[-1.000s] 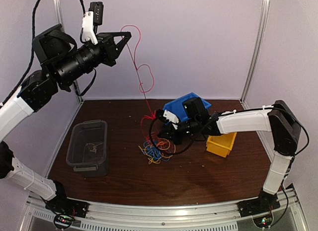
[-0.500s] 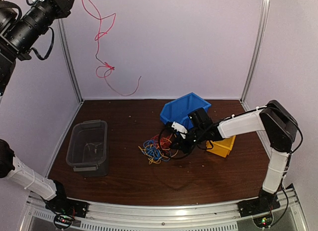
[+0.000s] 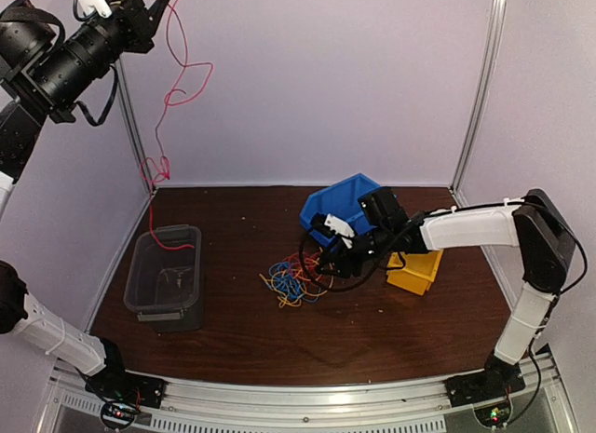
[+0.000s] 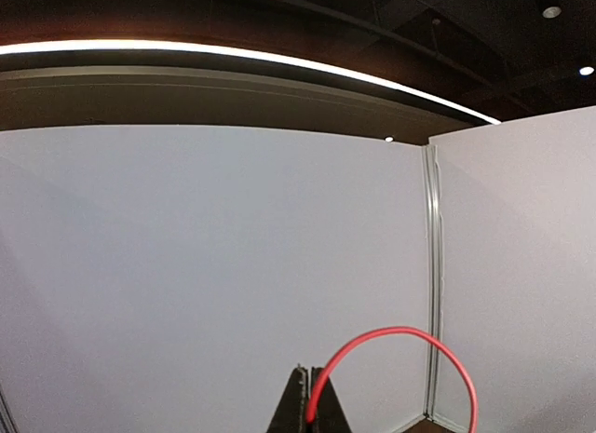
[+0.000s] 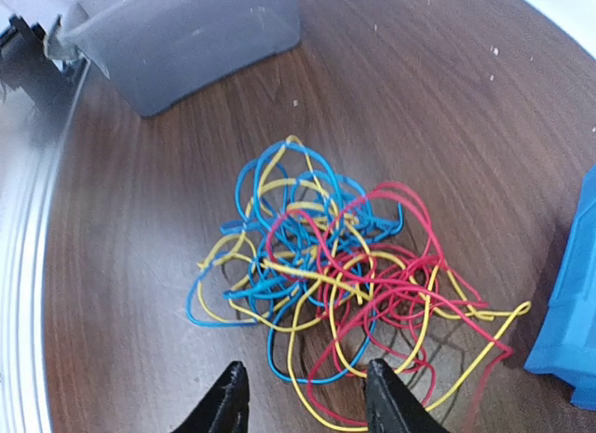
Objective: Untangle the cables
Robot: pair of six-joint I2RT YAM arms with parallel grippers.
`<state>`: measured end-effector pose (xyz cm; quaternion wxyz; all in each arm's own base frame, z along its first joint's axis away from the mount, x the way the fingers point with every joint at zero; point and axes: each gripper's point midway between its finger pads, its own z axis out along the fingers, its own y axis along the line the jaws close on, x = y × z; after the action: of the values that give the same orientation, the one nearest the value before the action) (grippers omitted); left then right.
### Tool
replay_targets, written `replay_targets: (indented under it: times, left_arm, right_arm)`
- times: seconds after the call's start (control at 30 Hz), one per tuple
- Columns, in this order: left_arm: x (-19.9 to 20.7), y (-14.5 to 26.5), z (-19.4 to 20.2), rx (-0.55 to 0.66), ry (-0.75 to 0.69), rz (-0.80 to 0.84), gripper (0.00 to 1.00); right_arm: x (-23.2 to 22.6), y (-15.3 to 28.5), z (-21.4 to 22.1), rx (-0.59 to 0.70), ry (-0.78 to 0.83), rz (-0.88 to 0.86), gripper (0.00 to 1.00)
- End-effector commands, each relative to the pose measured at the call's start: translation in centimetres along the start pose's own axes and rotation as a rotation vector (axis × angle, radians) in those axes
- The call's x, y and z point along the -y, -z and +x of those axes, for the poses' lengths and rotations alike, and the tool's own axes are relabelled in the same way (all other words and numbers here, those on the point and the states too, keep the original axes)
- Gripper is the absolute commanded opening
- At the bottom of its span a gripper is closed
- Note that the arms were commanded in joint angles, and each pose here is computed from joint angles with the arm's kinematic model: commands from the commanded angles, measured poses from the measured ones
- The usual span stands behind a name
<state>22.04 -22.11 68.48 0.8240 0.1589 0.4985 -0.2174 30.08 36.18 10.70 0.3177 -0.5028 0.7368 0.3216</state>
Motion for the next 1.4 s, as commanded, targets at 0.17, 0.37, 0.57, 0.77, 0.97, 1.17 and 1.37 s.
replay_targets:
  times: [0.17,0.37,0.57,0.77,0.97,1.17,1.37]
  left_arm:
    - [1.4,0.2,3.9,-0.067,0.037,0.038,0.0]
    - [2.6,0.4,6.2,-0.097,0.111,0.079,0.0]
    - [4.7,-0.1,8.0,-0.115,0.201,0.157,0.0]
    - [5.4,-0.2,8.0,-0.112,0.256,0.186,0.0]
    - [5.6,0.0,7.2,-0.092,0.296,0.212,0.0]
    - [6.2,-0.1,6.3,-0.063,0.334,0.25,0.0]
    - [6.3,-0.2,5.4,-0.039,0.344,0.263,0.0]
  right_arm:
    - [-3.3,6.2,-9.4,0.161,0.155,-0.069,0.57]
    - [-4.6,8.6,-15.4,0.276,0.147,-0.138,0.7]
    - [-3.7,8.3,-18.9,0.346,0.136,-0.123,0.75]
    - [-7.1,6.5,-18.9,0.335,0.2,-0.215,0.74]
    - [-10.9,4.5,-18.4,0.316,0.234,-0.315,0.76]
    - [-12.4,3.1,-19.5,0.325,0.239,-0.367,0.78]
    - [-13.8,2.0,-18.9,0.313,0.196,-0.463,0.66]
